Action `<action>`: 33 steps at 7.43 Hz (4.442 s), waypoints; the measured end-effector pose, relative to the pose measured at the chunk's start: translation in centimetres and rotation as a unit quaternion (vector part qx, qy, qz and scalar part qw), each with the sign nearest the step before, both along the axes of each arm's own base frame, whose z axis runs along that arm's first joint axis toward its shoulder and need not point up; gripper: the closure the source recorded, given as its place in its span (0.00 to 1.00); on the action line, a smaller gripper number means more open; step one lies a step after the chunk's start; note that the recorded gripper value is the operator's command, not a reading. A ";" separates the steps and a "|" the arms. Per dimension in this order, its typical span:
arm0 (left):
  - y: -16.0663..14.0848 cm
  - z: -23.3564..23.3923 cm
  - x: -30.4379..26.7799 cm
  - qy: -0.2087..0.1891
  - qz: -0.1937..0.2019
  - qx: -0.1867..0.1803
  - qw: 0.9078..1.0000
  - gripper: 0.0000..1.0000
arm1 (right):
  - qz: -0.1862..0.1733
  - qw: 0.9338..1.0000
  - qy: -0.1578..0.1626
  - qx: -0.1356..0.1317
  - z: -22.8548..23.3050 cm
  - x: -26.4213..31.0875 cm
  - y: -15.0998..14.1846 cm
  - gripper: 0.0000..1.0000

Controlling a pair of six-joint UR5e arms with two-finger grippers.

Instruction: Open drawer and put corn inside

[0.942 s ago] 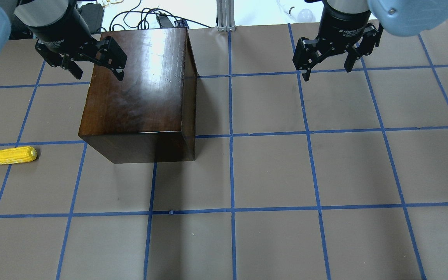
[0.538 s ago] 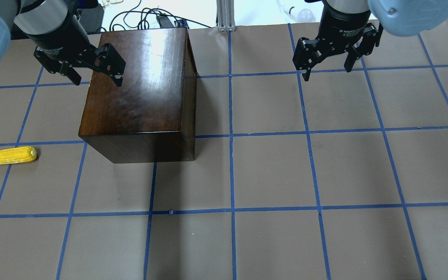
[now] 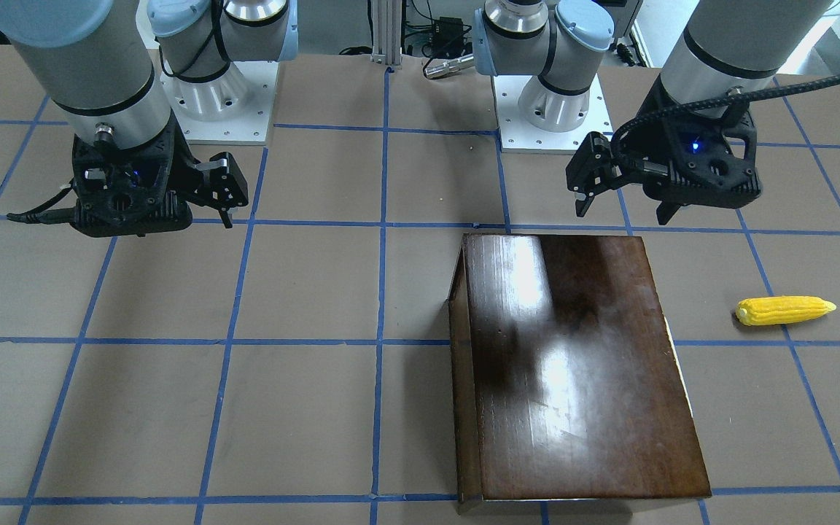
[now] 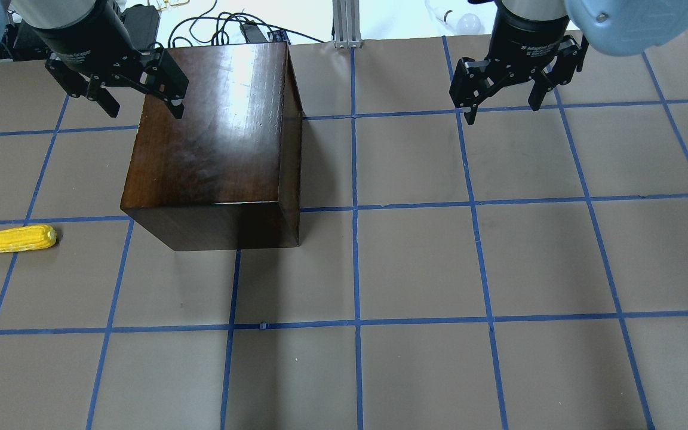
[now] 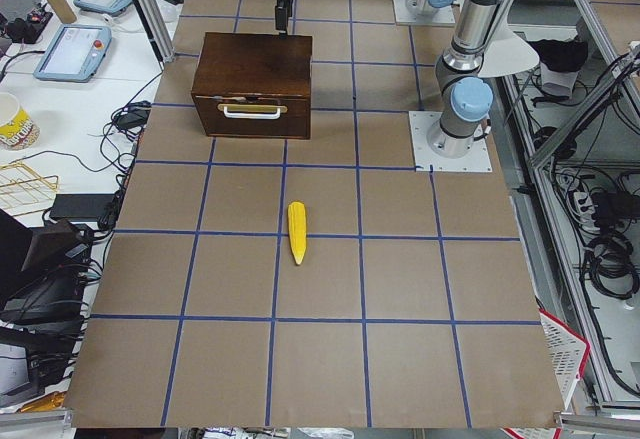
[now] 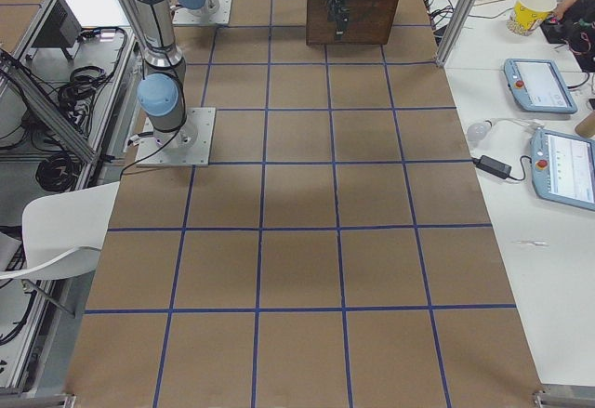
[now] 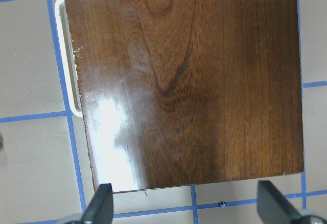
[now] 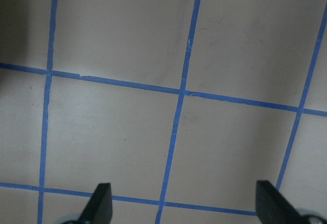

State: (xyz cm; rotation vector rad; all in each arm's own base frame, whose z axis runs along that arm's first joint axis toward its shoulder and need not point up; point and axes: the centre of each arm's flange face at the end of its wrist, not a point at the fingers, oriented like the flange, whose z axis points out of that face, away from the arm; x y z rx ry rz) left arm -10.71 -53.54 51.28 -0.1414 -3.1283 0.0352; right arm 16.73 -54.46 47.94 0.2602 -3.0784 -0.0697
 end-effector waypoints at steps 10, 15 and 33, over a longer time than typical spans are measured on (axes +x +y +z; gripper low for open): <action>-3.4 -3.2 11.8 0.024 -0.009 0.025 0.999 0.00 | 0.000 1.000 0.000 0.000 0.0 0.0 0.0 0.00; -11.1 -16.4 20.6 0.083 -0.024 0.028 0.996 0.00 | 0.001 1.000 0.000 0.000 0.0 0.0 0.0 0.00; -12.8 -24.5 22.4 0.167 0.028 0.055 0.984 0.00 | 0.000 1.000 0.000 0.000 0.0 0.0 0.0 0.00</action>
